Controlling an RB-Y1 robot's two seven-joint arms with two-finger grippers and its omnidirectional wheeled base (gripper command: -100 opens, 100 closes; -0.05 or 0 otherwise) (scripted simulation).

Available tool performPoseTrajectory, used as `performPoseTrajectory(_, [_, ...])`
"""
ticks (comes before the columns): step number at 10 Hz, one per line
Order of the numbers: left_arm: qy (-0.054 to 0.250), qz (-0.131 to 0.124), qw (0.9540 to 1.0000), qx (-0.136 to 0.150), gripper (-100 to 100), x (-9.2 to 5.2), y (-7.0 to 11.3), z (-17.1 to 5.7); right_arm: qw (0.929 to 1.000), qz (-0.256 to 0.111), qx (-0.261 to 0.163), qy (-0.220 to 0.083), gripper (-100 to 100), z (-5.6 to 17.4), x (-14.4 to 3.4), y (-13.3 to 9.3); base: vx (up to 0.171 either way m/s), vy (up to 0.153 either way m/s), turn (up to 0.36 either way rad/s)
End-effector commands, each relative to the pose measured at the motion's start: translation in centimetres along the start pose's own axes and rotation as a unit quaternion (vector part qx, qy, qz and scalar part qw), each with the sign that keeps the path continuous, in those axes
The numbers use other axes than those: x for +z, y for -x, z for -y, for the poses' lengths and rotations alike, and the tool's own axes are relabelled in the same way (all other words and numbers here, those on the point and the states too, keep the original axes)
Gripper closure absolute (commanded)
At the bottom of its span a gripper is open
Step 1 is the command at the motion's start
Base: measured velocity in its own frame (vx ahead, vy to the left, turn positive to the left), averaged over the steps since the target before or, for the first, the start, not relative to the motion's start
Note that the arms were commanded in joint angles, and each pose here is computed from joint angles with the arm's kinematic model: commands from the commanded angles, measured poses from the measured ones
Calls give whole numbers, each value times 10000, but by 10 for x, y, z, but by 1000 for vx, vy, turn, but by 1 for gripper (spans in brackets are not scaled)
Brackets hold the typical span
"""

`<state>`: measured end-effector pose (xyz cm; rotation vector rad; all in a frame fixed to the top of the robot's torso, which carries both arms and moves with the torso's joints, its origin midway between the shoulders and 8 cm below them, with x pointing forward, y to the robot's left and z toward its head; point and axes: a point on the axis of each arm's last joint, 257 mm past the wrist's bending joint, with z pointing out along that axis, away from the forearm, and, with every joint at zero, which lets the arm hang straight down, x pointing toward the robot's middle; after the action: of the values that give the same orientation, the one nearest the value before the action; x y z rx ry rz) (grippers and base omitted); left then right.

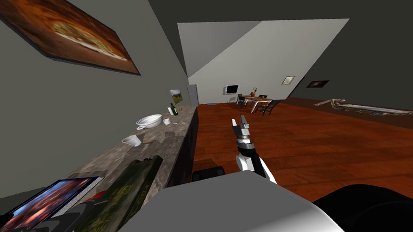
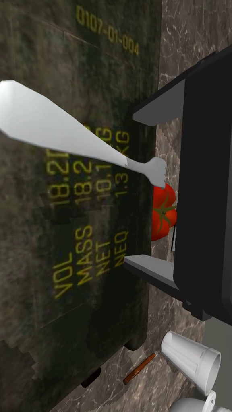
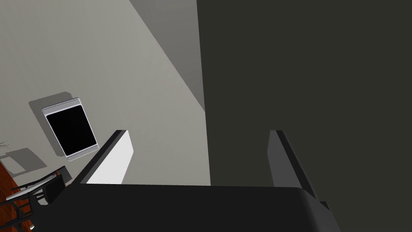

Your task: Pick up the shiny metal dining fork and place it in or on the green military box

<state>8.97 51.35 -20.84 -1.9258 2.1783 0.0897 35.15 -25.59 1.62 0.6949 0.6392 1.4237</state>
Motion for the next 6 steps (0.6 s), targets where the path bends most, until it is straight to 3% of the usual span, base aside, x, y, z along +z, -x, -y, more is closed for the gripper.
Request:
performPoseTrajectory(1, [-6,-10,10000,24,-100,-12,-1,2,10000,0,0,0,0,0,0,0,23,21,66])
performPoseTrajectory(6, [-26,-24,9999,131,-100,-40,-5,7,10000,0,0,0,0,0,0,0,22,18,39])
